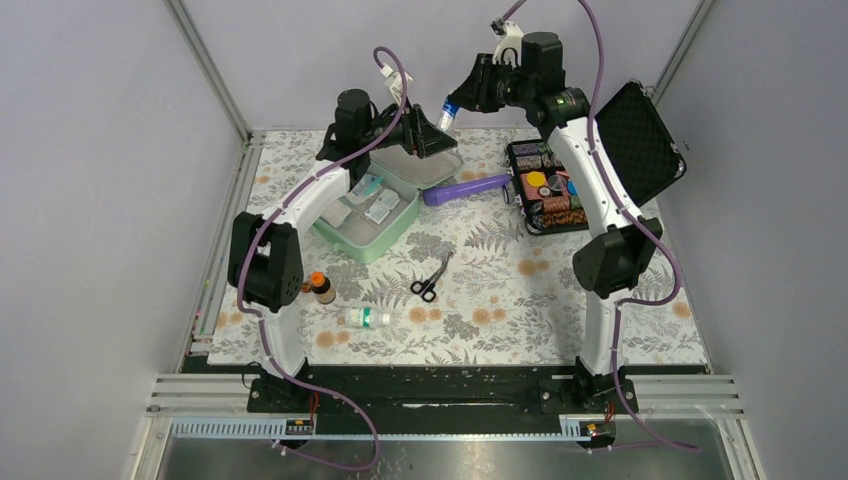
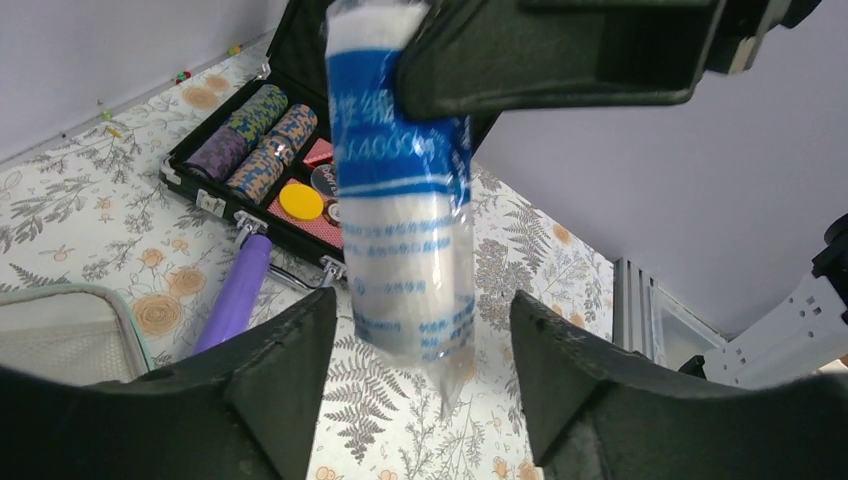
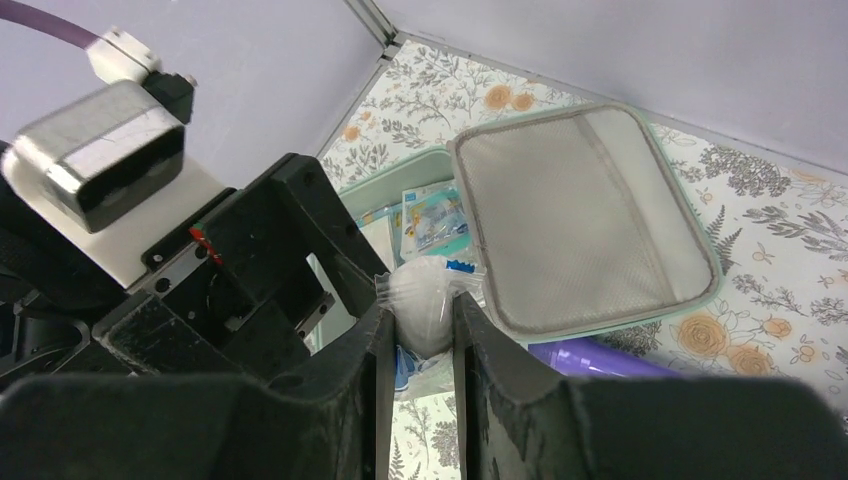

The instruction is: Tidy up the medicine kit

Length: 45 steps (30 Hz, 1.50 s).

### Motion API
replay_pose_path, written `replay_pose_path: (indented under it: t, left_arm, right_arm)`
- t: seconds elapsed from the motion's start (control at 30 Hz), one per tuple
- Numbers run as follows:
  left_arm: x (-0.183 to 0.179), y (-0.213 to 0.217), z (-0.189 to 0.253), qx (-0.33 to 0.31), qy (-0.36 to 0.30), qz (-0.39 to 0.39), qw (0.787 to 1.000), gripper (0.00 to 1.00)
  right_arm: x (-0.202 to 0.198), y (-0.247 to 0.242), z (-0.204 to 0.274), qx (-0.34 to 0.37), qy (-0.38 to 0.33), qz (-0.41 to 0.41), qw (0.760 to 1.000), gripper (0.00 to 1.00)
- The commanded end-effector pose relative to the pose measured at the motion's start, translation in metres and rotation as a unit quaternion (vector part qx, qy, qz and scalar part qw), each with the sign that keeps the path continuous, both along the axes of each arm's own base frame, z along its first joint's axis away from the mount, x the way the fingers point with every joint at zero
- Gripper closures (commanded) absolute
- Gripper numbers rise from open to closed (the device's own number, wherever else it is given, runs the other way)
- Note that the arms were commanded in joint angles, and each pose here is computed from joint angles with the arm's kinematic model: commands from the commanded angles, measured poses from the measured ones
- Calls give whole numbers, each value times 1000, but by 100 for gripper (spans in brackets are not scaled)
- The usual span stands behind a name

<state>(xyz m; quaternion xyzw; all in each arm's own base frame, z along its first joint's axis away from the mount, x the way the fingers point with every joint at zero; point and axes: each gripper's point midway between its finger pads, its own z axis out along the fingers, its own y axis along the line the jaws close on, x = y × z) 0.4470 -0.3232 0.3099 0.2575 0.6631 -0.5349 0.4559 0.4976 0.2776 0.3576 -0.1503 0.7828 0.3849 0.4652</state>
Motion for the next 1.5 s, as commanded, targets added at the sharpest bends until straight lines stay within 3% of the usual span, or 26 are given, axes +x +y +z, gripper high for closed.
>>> replay_pose_path:
  t: [0.0, 0.1, 0.17, 0.27, 0.4, 0.53, 0.73, 0.83, 0.93, 1.07, 1.13, 1.2, 1.33, 1.47]
  left_arm:
    - [-4, -5, 40, -31, -64, -20, 997, 42]
    - [-4, -6, 40, -32, -64, -20, 997, 51]
    - [-3, -5, 39, -31, -62, -18, 997, 63]
    - [1, -4, 35, -28, -56, -7, 998, 67]
    - [6, -1, 27, -15, -46, 12, 999, 71]
    - [16, 15, 17, 7, -37, 49, 998, 73]
    - [27, 86, -12, 72, 5, 150, 986, 74]
    - [26, 141, -43, 133, 50, 239, 961, 74]
    - [21, 206, -85, 195, 127, 369, 900, 71]
    - [-1, 251, -128, 249, 190, 433, 845, 69]
    - [-10, 252, -141, 257, 204, 414, 849, 69]
    - [-17, 254, -156, 308, 186, 371, 856, 69]
    - [-25, 268, -181, 427, 147, 279, 847, 68]
    - [-21, 298, -190, 505, 103, 226, 827, 66]
  right_arm:
    - [-5, 12, 0, 9, -5, 24, 1000, 75]
    - [-6, 13, -5, 8, -1, 24, 1000, 74]
    - [-7, 14, -7, 7, 3, 27, 1000, 74]
    - [-6, 15, -8, 8, 3, 29, 1000, 71]
    - [-9, 15, -8, 7, 4, 35, 999, 43]
    - [-17, 7, -3, 4, 6, 30, 1000, 25]
    - [-29, -30, -5, 2, 31, -6, 1000, 12]
    - [-37, -51, -24, -16, 49, -28, 998, 12]
    - [-46, -63, -39, -31, 62, -41, 997, 11]
    - [-48, -68, -47, -43, 63, -46, 996, 11]
    - [-44, -68, -48, -47, 61, -48, 996, 11]
    - [-41, -67, -51, -48, 65, -46, 996, 11]
    - [-35, -65, -53, -49, 68, -42, 996, 11]
    - [-34, -64, -57, -51, 72, -40, 995, 11]
